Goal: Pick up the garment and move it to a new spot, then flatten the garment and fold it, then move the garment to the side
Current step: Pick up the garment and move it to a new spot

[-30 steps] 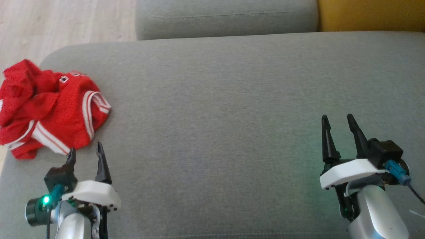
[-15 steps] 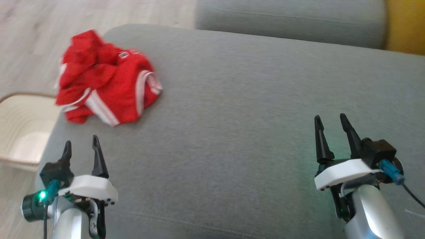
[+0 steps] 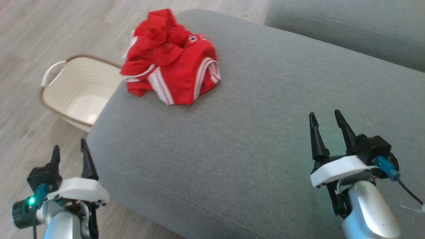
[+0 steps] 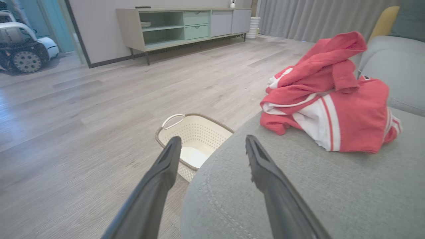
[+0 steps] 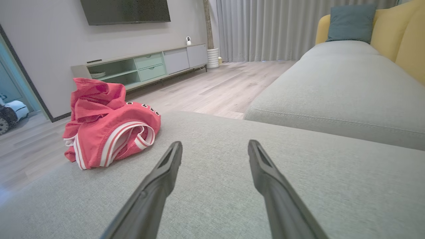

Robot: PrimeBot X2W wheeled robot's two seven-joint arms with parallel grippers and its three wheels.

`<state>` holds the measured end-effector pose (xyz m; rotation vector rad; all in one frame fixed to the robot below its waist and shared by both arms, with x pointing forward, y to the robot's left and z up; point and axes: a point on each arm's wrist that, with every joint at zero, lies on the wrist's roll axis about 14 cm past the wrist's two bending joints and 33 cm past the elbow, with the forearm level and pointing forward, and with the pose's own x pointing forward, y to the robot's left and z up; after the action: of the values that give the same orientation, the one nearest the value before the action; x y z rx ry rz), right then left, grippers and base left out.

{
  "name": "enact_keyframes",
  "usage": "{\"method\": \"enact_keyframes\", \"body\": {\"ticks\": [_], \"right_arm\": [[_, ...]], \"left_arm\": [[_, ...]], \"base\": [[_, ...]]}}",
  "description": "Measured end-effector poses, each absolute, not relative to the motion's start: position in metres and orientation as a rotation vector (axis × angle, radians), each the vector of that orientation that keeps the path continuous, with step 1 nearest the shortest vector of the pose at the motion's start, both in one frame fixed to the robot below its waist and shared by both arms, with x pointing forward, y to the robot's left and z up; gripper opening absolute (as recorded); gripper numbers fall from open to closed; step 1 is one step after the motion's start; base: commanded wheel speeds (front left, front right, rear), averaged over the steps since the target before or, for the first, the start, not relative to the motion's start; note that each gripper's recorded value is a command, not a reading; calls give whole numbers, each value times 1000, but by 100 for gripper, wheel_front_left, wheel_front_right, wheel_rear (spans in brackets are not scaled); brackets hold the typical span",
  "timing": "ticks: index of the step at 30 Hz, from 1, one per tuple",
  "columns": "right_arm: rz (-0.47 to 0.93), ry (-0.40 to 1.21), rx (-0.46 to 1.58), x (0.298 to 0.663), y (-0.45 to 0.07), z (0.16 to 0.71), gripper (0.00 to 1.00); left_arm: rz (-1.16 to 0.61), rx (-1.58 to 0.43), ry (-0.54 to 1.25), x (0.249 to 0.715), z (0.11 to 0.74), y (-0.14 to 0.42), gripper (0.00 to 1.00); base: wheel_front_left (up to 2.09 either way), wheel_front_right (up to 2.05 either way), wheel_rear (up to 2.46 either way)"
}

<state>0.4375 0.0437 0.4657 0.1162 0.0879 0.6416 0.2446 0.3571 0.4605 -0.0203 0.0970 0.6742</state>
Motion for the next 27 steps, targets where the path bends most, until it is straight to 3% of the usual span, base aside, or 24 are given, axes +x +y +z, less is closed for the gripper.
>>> {"method": "enact_keyframes", "body": {"ticks": [8,16,21,27], "right_arm": [[693,90,126,439,66,465,100],[683,109,119,440,59,455,100],[662,125,110,444,50,446,100],[643,120,90,458,37,440,100]], "left_arm": [[734,-21,102,226,461,369,100],[709,-71,119,238,451,363,100],[643,-90,144,263,443,355,100],[545,-88,73,327,468,353,100]], "base": [[0,0,0],[0,0,0],[0,0,0],[0,0,0]]}}
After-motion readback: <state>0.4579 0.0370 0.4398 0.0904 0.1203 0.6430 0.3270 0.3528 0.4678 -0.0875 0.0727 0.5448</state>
